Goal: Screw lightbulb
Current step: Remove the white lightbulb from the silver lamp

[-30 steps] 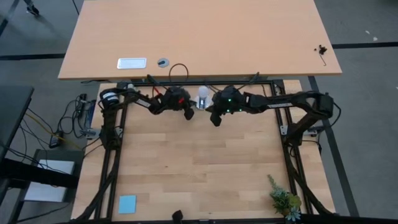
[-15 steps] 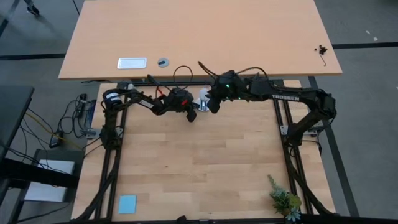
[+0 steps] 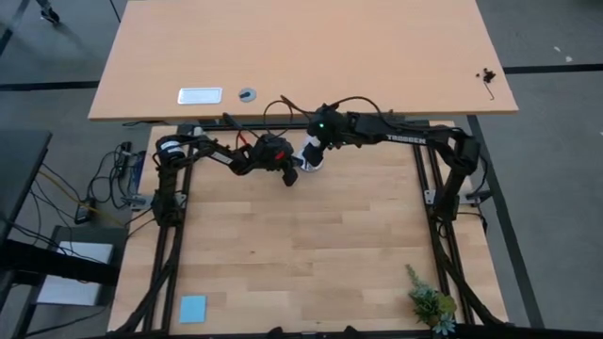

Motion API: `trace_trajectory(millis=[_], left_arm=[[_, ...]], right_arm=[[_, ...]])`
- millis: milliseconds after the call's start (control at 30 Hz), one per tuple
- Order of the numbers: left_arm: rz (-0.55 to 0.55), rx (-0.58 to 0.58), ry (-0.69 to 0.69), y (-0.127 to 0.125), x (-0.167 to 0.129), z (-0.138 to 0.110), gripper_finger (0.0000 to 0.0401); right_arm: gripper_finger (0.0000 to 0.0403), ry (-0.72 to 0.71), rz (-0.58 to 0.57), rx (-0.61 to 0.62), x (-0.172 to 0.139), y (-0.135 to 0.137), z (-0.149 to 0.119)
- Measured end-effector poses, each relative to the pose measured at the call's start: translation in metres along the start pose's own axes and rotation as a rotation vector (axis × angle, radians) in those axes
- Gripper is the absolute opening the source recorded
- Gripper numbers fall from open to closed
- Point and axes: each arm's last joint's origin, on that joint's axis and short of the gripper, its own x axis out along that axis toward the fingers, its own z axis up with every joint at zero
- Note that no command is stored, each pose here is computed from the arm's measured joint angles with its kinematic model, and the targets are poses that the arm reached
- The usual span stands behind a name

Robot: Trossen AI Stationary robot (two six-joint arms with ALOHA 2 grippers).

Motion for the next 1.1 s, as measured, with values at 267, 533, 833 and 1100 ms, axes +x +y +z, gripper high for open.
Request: trace_trajectory(millis=[267, 533, 833, 1100], left_arm=[[-0.001, 0.001, -0.001, 0.0, 0.0, 0.0, 0.0], [-0.022, 0.018, 0.002, -0.001, 0.0, -0.001, 0.0], [-0.039, 0.024, 0.003, -0.002, 0.0, -0.001, 0.0], [-0.046, 0.025, 0.004, -0.003, 0.0, -0.001, 0.0]], right_arm=[[0.0362, 0.048, -0.023, 0.027, 0.023, -0.005, -0.005], [0.0287, 0.069, 0.021, -0.146, 0.022, -0.013, -0.005], [0.028, 0.068, 0.131, -0.544, 0.02, -0.019, -0.005], [0.0349, 0.026, 0.0, -0.48, 0.004, -0.007, 0.008]])
